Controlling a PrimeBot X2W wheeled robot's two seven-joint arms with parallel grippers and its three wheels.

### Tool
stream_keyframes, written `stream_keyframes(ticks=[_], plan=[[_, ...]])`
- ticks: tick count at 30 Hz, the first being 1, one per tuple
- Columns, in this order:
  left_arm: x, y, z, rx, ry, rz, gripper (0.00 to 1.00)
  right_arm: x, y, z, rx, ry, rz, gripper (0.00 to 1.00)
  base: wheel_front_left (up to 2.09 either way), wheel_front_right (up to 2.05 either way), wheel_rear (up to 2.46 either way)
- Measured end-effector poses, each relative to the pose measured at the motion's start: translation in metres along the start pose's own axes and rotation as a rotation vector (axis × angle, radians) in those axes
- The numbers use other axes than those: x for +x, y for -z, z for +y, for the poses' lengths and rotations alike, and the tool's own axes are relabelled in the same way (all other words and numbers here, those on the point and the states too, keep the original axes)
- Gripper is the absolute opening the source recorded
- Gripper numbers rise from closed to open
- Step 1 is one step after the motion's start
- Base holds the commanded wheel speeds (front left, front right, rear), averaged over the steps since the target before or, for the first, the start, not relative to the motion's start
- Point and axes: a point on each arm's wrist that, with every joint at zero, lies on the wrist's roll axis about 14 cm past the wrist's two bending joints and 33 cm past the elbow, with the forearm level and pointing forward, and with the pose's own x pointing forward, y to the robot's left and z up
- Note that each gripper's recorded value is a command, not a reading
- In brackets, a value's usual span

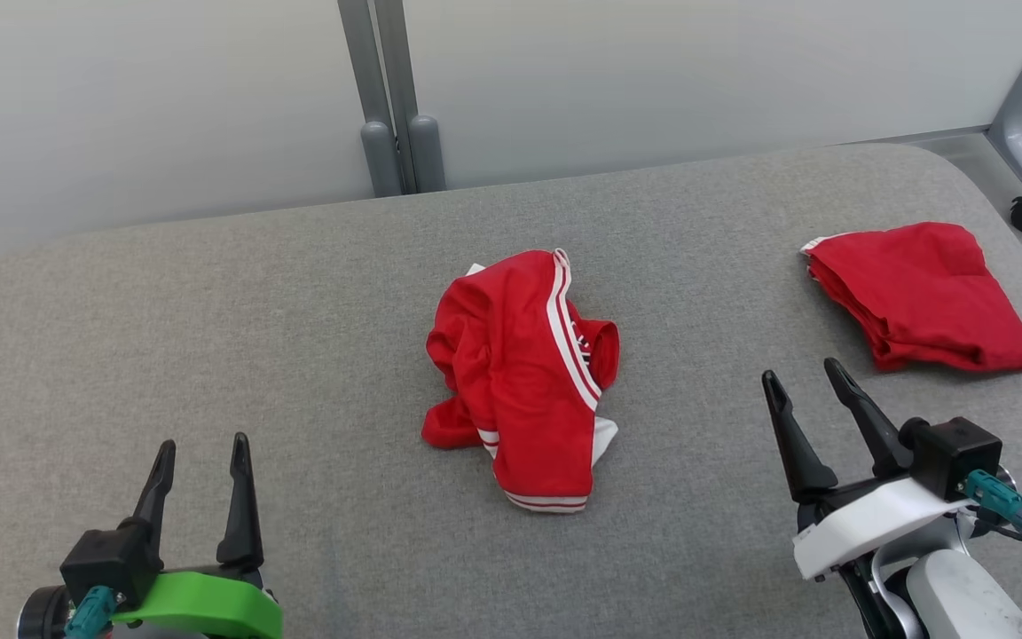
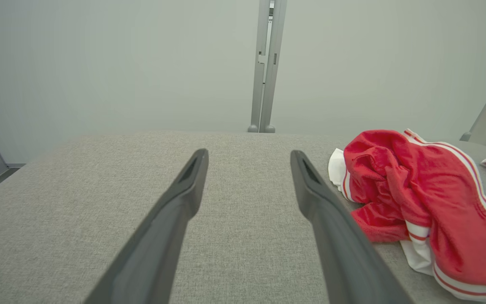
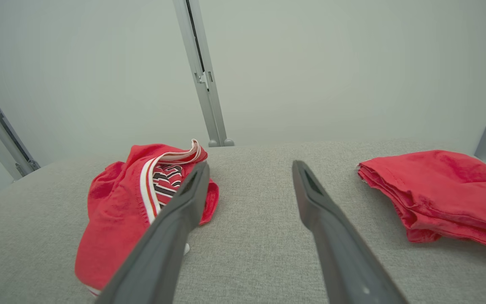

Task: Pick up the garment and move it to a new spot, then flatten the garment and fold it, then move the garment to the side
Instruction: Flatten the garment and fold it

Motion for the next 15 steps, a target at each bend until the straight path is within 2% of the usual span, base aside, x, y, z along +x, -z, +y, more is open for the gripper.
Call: stream_keyframes(ticks=[11,15], plan=[[-0.002,0.001,0.002,-0.002,-0.009,-0.004,1.00,0.001,0.006,0.007,0.008,-0.025,0.020,1.00,0.00,0.00,0.00],[-0.005,0.000,0.002,-0.002,-0.011,-0.007,1.00,0.001,0.019,0.020,0.039,-0.063,0.061,1.00,0.00,0.00,0.00]])
